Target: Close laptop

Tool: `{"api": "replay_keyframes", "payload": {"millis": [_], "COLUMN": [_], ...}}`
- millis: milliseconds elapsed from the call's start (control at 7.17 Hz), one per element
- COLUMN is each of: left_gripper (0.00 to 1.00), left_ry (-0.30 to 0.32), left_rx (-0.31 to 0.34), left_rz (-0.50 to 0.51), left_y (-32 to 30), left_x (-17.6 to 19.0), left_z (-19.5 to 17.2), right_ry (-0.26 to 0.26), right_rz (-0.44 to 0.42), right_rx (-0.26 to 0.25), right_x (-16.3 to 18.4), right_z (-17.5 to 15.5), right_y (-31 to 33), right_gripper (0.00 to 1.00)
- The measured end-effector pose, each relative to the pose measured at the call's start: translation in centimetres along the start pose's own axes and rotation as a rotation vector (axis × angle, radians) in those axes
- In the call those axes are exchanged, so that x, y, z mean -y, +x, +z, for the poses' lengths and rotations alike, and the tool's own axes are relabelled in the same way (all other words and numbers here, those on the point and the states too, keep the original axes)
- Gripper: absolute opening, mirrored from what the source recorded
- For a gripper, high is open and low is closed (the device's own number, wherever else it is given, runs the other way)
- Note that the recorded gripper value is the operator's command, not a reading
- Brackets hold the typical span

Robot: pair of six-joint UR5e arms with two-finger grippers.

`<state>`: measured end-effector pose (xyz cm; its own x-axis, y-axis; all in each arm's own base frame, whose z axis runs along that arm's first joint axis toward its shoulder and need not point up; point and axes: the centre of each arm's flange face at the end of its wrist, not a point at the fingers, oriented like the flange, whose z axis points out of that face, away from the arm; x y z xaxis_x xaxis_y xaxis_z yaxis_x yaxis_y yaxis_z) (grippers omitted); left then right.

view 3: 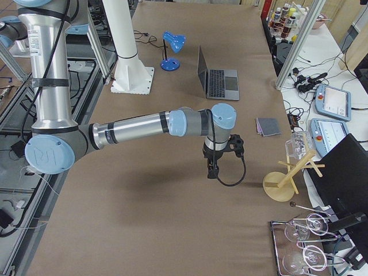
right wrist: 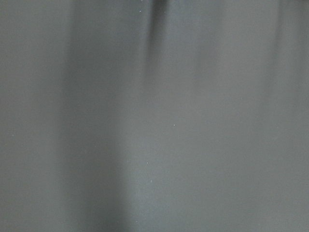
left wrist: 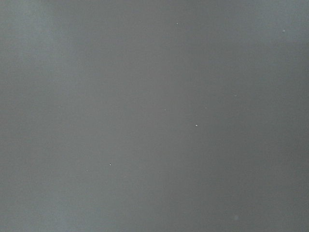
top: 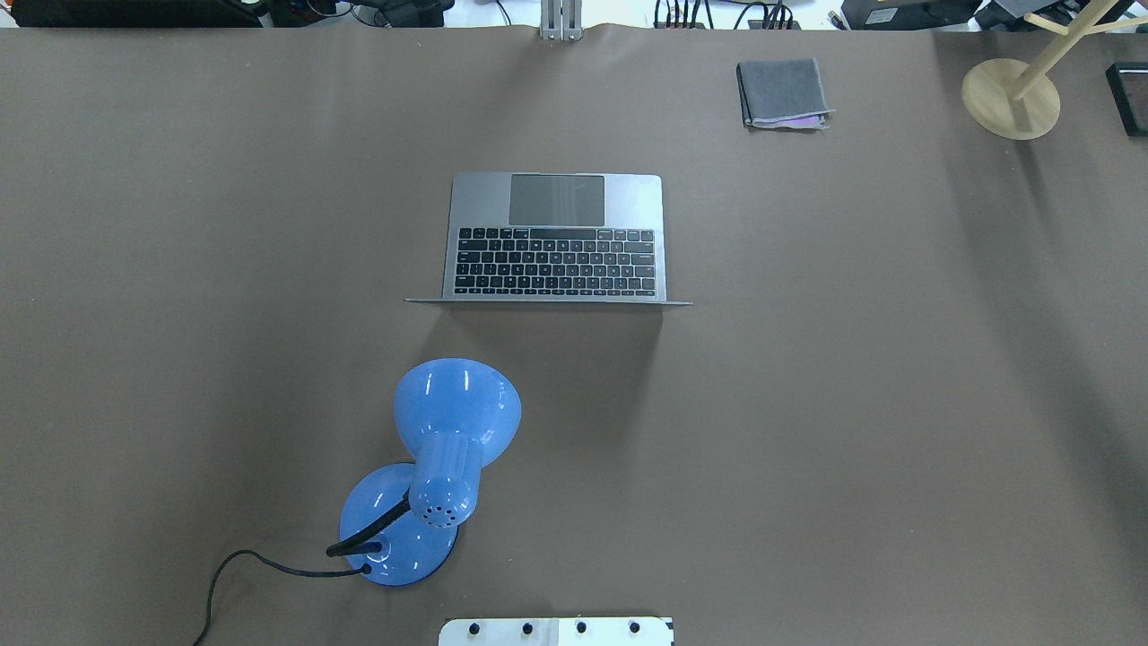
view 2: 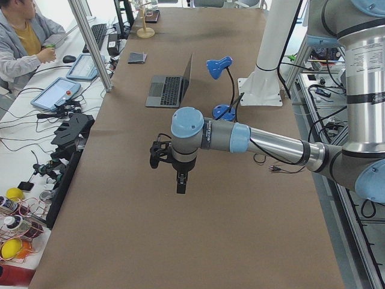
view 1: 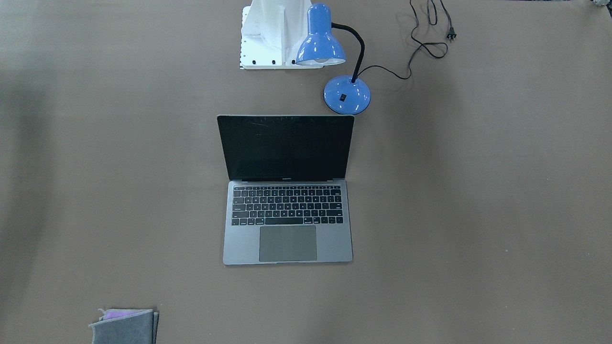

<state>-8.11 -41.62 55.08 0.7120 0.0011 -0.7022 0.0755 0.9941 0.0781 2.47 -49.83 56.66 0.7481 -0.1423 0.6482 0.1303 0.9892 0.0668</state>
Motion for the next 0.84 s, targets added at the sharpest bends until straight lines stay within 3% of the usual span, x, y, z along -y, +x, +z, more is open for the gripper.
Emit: {"api": "replay_keyframes", "payload": {"millis": [837], "left_gripper": [0.97], "left_ry": [-0.027], "left_rx": [0.027], "left_rz": [-0.022], "left_y": [-2.2], "left_x": [-0.1], "left_z": [2.3], "right_ry": [-0.01], "right_rz": [0.021], "right_rx": [0.002], "right_x": [-0.8], "right_z": [0.5], "right_y": [0.8], "right_gripper": [1.0]}}
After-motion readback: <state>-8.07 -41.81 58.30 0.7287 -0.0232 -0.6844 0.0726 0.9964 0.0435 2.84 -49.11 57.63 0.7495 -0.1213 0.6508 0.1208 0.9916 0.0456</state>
